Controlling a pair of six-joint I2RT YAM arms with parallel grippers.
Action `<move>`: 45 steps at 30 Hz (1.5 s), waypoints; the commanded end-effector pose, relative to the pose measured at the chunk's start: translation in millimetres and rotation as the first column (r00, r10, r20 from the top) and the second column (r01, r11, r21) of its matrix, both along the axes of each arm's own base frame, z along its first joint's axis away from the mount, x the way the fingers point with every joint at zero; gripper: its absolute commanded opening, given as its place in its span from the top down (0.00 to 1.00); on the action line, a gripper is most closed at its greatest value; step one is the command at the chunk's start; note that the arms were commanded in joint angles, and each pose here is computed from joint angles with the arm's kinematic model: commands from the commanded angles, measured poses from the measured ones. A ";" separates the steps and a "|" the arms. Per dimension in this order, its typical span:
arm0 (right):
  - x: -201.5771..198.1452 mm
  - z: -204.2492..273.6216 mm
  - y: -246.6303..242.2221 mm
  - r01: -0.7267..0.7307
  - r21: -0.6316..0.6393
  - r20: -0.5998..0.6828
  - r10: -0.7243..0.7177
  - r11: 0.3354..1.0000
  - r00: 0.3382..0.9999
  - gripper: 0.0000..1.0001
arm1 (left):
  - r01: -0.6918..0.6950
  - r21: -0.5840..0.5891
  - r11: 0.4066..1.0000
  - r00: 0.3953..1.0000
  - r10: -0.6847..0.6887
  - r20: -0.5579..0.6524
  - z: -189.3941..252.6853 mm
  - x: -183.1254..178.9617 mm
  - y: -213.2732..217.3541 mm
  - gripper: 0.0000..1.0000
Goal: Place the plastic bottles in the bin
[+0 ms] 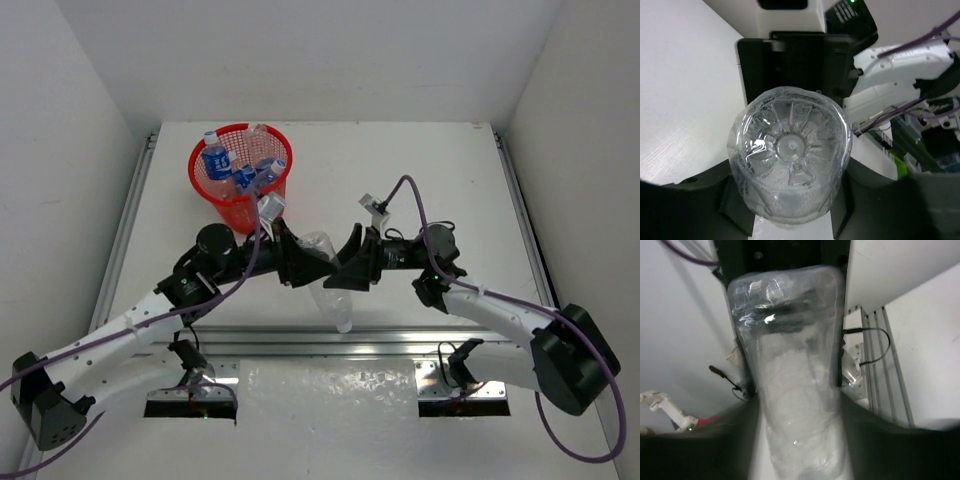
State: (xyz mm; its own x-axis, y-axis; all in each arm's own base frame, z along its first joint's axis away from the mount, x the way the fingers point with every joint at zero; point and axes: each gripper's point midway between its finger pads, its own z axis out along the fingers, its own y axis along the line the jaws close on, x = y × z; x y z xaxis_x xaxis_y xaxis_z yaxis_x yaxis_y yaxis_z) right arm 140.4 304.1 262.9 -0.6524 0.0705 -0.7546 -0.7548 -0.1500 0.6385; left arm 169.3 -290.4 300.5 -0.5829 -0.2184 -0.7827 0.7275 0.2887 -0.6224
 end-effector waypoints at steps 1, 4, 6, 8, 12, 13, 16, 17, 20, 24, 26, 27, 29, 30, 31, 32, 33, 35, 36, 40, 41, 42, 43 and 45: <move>-14.8 5.3 -11.1 -0.001 0.028 0.154 -0.003 1.000 0.988 0.02 | -0.237 -0.059 0.970 0.969 0.241 0.063 45.3 30.3 27.2 1.00; -2.0 -26.3 -21.9 0.108 -0.069 0.095 -0.101 0.992 0.990 0.01 | -0.519 0.047 0.853 0.855 0.519 0.027 45.9 62.4 69.8 1.00; 26.8 -51.2 -33.5 0.299 -0.148 0.110 -0.284 0.943 0.952 0.01 | -0.678 0.098 0.728 0.734 0.678 0.042 65.2 83.2 100.1 1.00; 39.1 -80.4 -54.7 0.445 -0.293 0.104 -0.434 0.846 0.895 0.01 | -0.873 0.231 0.429 0.463 0.878 0.120 55.1 106.4 161.5 1.00; 49.6 -93.4 -85.6 0.607 -0.332 0.216 -0.568 0.722 0.794 0.01 | -0.957 0.270 0.102 0.158 0.968 0.194 80.8 146.9 234.0 1.00; 48.4 -92.2 -88.2 0.618 -0.323 0.226 -0.575 0.717 0.786 0.01 | -0.963 0.263 0.061 0.111 0.977 0.181 85.5 158.3 257.6 1.00; 42.8 -90.6 -95.6 0.637 -0.306 0.247 -0.588 0.707 0.771 0.01 | -0.963 0.261 -0.071 -0.015 0.978 0.209 101.1 185.7 288.1 1.00; 40.0 -91.8 -98.2 0.640 -0.309 0.246 -0.591 0.704 0.768 0.01 | -0.955 0.277 -0.106 -0.043 0.973 0.227 104.4 202.0 290.0 1.00; 34.0 -99.6 -99.8 0.628 -0.316 0.249 -0.577 0.711 0.778 0.01 | -0.953 0.274 -0.132 -0.049 0.956 0.290 107.3 225.5 289.7 1.00; 26.8 -103.0 -97.5 0.604 -0.303 0.247 -0.552 0.737 0.796 0.01 | -0.935 0.334 -0.121 -0.007 0.947 0.323 81.9 250.8 279.5 1.00; 23.6 -105.1 -96.2 0.587 -0.310 0.245 -0.534 0.748 0.809 0.01 | -0.915 0.380 -0.136 -0.003 0.944 0.330 59.3 252.0 280.3 1.00; 23.0 -106.4 -96.0 0.584 -0.314 0.244 -0.530 0.749 0.812 0.01 | -0.911 0.388 -0.138 -0.002 0.944 0.330 52.3 251.9 280.0 1.00; 22.6 -109.0 -96.0 0.582 -0.317 0.243 -0.529 0.749 0.813 0.01 | -0.892 0.428 -0.147 0.011 0.939 0.345 28.6 251.0 279.8 1.00; 21.9 -107.7 -94.9 0.577 -0.309 0.246 -0.523 0.756 0.816 0.01 | -0.893 0.428 -0.139 0.021 0.937 0.348 24.3 252.5 275.6 0.93; 21.0 -108.0 -94.1 0.572 -0.306 0.246 -0.517 0.761 0.820 0.01 | -0.888 0.440 -0.133 0.031 0.938 0.346 17.1 254.3 273.4 0.87; 17.2 -107.0 -91.8 0.552 -0.299 0.245 -0.496 0.779 0.833 0.01 | -0.889 0.443 -0.119 0.044 0.939 0.341 15.8 255.3 268.1 0.78; 15.8 -105.6 -90.4 0.544 -0.291 0.245 -0.488 0.787 0.838 0.01 | -0.887 0.448 -0.110 0.055 0.939 0.339 13.8 255.6 264.6 0.67; 13.4 -104.9 -89.7 0.533 -0.287 0.243 -0.478 0.796 0.844 0.01 | -0.887 0.451 -0.099 0.064 0.941 0.331 12.8 254.7 259.7 0.33; 11.9 -106.9 -90.2 0.531 -0.292 0.241 -0.476 0.796 0.846 0.01 | -0.887 0.454 -0.083 0.079 0.943 0.325 12.8 253.7 256.1 0.23; 17.3 -112.7 -97.2 0.572 -0.315 0.249 -0.516 0.757 0.820 0.01 | -0.914 0.405 -0.027 0.111 0.943 0.314 41.4 235.5 239.2 0.05; 21.5 -110.1 -100.4 0.596 -0.318 0.256 -0.539 0.737 0.802 0.01 | -0.926 0.379 -0.008 0.117 0.945 0.305 55.7 227.3 238.3 0.03; 22.9 -111.4 -102.7 0.605 -0.333 0.255 -0.549 0.723 0.796 0.01 | -0.929 0.369 0.010 0.129 0.945 0.299 62.1 222.5 236.9 0.01; 24.1 -107.9 -105.1 0.614 -0.346 0.256 -0.558 0.709 0.789 0.01 | -0.930 0.367 0.028 0.144 0.944 0.296 65.6 217.9 235.9 0.00; 30.7 -114.8 -115.4 0.646 -0.410 0.258 -0.598 0.643 0.759 0.01 | -0.927 0.375 0.010 0.132 0.944 0.301 74.2 202.0 245.5 0.00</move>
